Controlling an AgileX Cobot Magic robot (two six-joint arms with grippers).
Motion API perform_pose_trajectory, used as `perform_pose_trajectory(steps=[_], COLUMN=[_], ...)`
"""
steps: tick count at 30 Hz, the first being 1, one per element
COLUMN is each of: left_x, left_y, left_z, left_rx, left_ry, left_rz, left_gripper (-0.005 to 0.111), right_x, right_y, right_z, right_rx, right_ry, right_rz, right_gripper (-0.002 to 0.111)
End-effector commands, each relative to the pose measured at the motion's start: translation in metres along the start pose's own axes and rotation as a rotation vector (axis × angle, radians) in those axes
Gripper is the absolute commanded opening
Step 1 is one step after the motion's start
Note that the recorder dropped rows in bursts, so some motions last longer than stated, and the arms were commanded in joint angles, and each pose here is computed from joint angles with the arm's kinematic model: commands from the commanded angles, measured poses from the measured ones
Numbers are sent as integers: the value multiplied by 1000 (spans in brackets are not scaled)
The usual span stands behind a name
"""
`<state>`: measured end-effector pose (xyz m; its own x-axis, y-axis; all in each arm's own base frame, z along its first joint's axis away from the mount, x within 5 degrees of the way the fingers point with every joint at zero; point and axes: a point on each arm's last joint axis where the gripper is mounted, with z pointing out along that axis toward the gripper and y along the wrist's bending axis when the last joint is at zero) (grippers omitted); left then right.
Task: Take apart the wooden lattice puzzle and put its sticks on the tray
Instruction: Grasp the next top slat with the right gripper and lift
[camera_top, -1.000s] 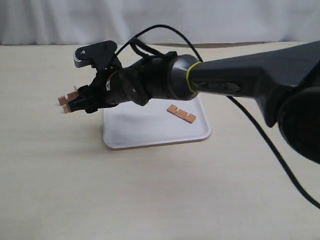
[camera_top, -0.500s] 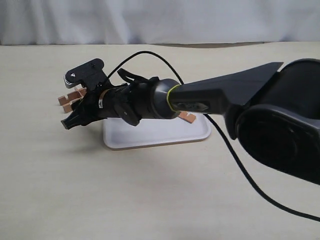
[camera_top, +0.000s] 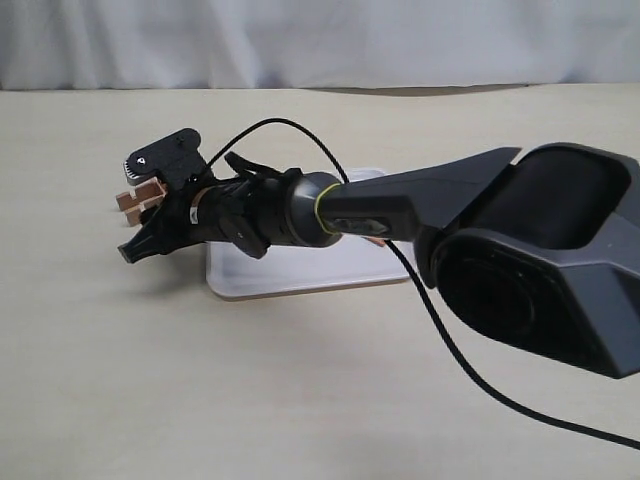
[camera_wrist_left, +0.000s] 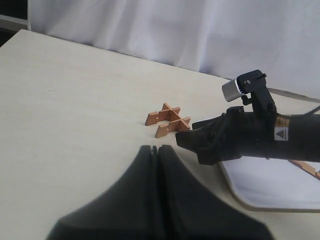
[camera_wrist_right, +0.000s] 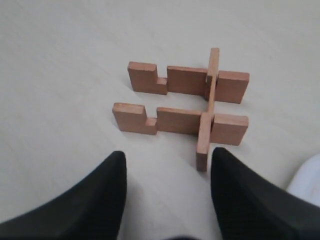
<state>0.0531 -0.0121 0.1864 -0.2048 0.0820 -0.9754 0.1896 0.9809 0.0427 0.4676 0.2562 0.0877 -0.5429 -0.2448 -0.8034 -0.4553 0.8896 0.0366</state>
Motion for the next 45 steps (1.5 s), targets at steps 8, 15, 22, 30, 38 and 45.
perform_pose_trajectory(steps=[8, 15, 22, 30, 38, 45], left_x=[0, 0, 0, 0, 0, 0], left_y=[1, 1, 1, 1, 1, 1], left_z=[0, 0, 0, 0, 0, 0], left_rx=[-12, -12, -12, -12, -12, -12], left_ry=[-8, -8, -8, -8, -8, -8], left_rz=[1, 1, 1, 1, 1, 1], left_gripper=[0, 0, 0, 0, 0, 0], right_x=[-6, -17, -7, -6, -7, -7], right_y=[-2, -1, -6, -14, -18, -18], right_z=[1, -6, 3, 9, 9, 6], right_rx=[-3, -6, -2, 10, 15, 19], right_ry=[-61, -88, -110, -122, -133, -87], right_rz=[49, 46, 52, 60, 86, 87], right_gripper=[5, 38, 43, 38, 5, 5])
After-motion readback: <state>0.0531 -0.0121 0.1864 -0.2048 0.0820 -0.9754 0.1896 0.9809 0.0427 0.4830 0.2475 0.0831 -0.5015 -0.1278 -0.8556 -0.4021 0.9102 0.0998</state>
